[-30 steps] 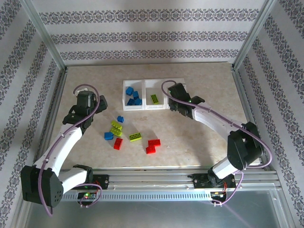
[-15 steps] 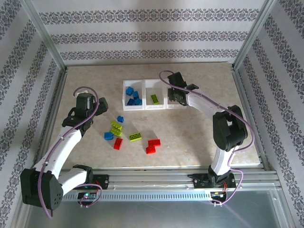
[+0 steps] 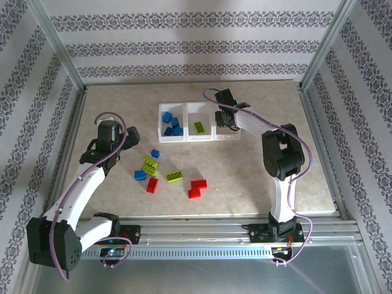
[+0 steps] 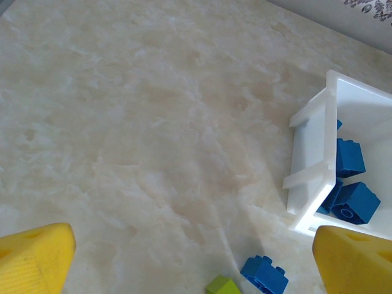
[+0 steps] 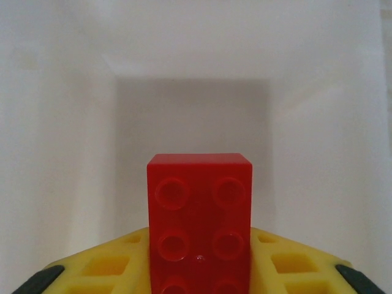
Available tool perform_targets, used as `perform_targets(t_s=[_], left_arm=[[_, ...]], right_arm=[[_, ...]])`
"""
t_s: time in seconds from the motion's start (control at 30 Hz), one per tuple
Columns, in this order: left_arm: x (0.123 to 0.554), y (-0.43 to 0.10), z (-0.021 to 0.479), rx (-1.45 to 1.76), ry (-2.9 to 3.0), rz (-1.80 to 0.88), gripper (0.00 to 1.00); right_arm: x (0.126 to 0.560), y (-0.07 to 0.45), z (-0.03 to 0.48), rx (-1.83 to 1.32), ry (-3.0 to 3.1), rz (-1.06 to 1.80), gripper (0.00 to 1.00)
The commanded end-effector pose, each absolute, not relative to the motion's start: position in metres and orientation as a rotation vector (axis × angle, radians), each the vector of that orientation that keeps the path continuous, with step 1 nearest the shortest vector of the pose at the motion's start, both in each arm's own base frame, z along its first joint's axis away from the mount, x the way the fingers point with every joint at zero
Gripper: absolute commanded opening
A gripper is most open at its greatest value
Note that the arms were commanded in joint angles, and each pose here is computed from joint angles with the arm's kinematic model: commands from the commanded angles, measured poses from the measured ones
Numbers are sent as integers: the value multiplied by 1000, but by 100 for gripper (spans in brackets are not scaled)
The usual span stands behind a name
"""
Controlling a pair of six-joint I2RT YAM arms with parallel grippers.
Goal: Sort the legos into containers by color
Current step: Place the lego in the container.
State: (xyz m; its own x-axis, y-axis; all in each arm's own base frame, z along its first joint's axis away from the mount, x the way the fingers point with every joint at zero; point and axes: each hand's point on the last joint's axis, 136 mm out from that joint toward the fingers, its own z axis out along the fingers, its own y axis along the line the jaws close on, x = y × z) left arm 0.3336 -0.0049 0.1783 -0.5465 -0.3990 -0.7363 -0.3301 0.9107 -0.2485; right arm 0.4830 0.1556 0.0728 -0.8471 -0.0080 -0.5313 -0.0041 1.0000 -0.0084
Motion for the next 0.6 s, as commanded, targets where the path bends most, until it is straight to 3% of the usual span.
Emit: perform_targets(t_s=[0.0, 0.23, 0.57], left_arm=[[330, -2, 172, -539, 2206, -105, 100], [328, -1, 173, -529, 2211, -99, 100], [330, -2, 173, -536, 2208, -116, 100]], right_arm=[[487, 155, 73, -12, 2595, 2, 39], [484, 153, 78, -3, 2585, 4, 51], [473, 160, 121, -27, 2499, 25, 54]])
